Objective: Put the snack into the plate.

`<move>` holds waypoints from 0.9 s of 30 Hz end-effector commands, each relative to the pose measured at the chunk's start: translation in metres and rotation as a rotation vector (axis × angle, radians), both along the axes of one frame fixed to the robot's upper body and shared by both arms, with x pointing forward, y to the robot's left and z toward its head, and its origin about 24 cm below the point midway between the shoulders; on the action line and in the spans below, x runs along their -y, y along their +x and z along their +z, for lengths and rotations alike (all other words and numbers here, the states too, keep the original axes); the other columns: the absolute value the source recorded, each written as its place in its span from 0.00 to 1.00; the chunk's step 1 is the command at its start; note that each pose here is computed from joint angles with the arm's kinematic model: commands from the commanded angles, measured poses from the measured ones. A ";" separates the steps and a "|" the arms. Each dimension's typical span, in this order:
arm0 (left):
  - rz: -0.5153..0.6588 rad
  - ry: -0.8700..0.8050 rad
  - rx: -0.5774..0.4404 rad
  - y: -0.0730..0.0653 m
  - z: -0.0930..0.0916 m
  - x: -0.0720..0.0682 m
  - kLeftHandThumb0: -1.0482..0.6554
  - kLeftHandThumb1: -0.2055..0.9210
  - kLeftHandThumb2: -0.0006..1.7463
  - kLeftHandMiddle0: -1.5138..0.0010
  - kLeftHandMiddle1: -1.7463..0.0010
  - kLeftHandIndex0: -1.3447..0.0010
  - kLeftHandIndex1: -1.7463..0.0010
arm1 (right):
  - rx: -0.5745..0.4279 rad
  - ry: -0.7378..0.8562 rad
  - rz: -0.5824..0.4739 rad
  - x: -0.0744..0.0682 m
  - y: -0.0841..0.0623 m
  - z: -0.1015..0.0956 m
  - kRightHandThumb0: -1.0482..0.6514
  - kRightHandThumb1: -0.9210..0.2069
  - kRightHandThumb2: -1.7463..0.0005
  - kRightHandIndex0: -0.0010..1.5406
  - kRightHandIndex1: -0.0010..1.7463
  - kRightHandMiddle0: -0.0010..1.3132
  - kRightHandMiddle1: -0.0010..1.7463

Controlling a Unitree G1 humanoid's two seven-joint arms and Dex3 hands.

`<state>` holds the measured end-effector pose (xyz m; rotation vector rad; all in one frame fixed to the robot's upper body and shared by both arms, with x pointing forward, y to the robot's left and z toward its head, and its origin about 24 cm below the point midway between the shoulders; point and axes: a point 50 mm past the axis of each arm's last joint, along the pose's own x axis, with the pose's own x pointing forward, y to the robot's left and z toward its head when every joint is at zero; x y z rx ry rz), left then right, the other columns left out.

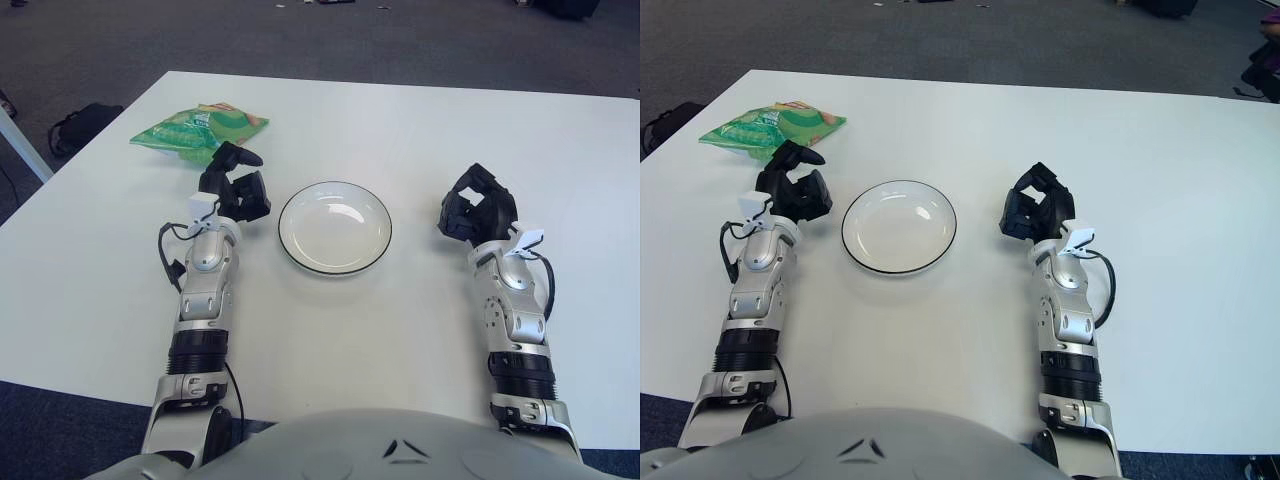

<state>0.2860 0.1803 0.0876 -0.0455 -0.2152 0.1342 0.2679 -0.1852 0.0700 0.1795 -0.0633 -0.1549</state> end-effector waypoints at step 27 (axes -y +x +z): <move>0.004 0.005 -0.018 -0.007 -0.006 -0.003 0.35 0.53 0.70 0.23 0.00 0.59 0.00 | -0.234 0.096 -0.029 -0.003 -0.019 -0.034 0.34 0.51 0.27 0.72 1.00 0.45 1.00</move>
